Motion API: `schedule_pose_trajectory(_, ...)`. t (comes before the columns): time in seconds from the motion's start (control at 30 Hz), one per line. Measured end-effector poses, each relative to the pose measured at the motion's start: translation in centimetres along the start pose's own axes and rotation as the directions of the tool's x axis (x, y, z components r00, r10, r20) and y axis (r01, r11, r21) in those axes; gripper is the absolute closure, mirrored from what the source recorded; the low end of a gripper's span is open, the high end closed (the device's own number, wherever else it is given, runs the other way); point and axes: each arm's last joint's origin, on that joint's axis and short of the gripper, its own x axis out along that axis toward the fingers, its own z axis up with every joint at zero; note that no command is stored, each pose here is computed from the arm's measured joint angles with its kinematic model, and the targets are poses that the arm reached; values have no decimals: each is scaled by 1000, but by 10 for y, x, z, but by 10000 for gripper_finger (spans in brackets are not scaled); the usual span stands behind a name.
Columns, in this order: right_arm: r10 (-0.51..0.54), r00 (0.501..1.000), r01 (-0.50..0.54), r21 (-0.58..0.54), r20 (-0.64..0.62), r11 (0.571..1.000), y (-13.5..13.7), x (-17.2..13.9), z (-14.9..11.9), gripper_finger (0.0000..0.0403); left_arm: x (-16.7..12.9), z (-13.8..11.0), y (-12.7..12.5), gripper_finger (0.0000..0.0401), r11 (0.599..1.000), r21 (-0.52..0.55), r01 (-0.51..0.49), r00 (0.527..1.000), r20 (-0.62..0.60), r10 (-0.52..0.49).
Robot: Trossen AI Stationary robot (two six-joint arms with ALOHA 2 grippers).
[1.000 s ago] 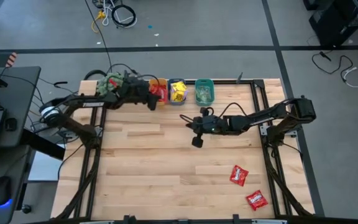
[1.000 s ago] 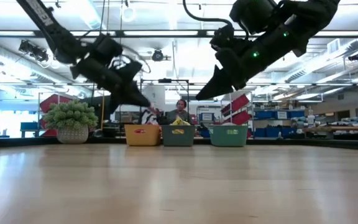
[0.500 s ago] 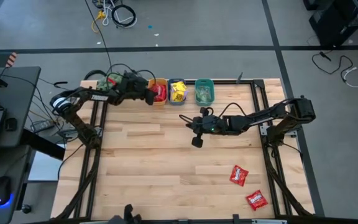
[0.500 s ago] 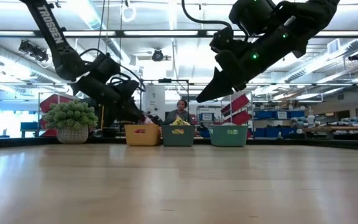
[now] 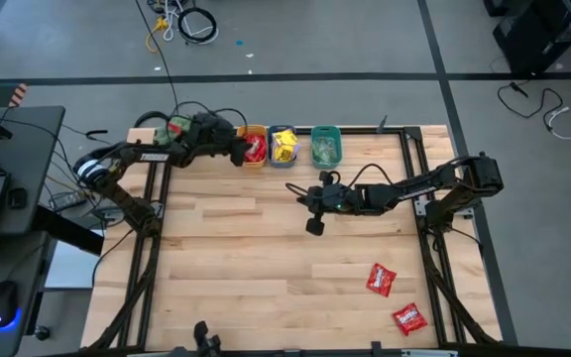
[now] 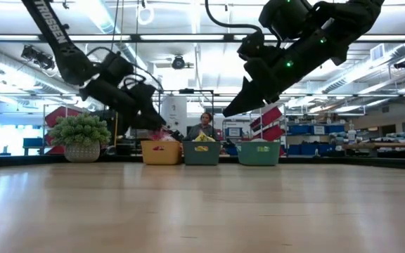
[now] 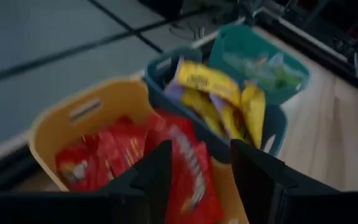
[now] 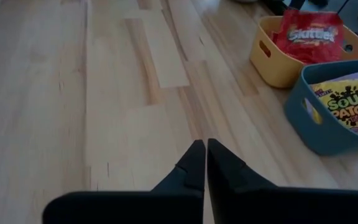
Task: Sort candy
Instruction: Put the red candy pack into the yellow bin
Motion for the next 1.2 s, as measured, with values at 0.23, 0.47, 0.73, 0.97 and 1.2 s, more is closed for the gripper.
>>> schedule_pose_trajectory(0.23,0,1000,0,-1,-2,1000,0,0,0,402,-26,27,-13,236,995,90,-37,991,128,25)
schedule_pose_trajectory(0.47,0,1000,0,-1,7,1000,0,0,1,402,-13,10,-21,282,993,86,84,996,7,-84)
schedule_pose_trajectory(0.73,1,1000,-1,4,28,1000,0,0,3,402,18,-3,-7,393,998,46,34,997,-65,-31)
schedule_pose_trajectory(0.97,1,1000,-1,4,27,1000,0,0,3,402,43,0,4,398,997,46,-64,985,-157,71)
schedule_pose_trajectory(1.2,1,1000,-1,3,24,1000,0,0,2,402,48,0,8,400,983,107,-151,968,-187,169)
